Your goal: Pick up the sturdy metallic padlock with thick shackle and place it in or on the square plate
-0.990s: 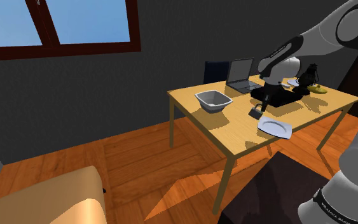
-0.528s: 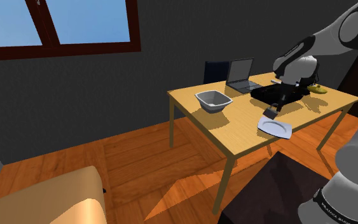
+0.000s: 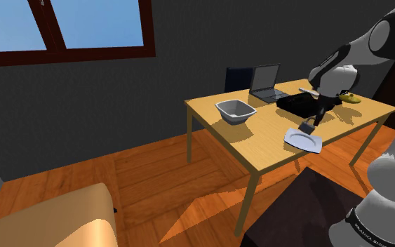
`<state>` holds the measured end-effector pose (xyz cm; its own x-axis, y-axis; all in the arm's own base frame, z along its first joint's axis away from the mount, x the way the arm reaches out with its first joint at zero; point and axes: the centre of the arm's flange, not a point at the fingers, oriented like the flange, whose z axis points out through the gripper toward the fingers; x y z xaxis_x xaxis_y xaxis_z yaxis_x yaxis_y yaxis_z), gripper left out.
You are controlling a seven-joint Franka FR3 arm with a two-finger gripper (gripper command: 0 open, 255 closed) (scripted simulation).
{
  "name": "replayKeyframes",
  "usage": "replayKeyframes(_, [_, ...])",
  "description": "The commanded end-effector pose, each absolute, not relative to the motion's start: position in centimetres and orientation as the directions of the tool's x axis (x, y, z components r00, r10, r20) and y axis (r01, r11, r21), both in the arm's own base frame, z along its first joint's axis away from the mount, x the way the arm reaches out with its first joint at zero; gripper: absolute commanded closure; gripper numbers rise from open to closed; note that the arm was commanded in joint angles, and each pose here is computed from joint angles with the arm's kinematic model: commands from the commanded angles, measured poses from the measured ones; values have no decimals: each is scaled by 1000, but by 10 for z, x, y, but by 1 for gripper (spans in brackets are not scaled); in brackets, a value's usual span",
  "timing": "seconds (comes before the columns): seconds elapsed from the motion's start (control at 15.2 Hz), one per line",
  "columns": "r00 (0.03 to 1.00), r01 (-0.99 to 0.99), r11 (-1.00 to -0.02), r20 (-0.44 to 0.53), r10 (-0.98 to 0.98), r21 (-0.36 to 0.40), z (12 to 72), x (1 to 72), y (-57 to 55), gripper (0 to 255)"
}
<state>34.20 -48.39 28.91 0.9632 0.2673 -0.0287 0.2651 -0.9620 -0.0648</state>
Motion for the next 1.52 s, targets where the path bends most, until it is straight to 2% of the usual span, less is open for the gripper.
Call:
replayKeyframes(0.0, [963, 265, -962, -28, 268, -65, 278, 342, -483, 255])
replayKeyframes(0.73, [963, 265, -962, -28, 268, -65, 221, 342, -483, 255])
replayKeyframes(1.19, [963, 265, -962, -28, 268, -65, 221, 342, -483, 255])
replayKeyframes(1.25, [963, 265, -962, -28, 268, -65, 221, 342, -483, 0])
replayKeyframes(1.45, [963, 265, -962, -28, 268, -65, 221, 342, -483, 0])
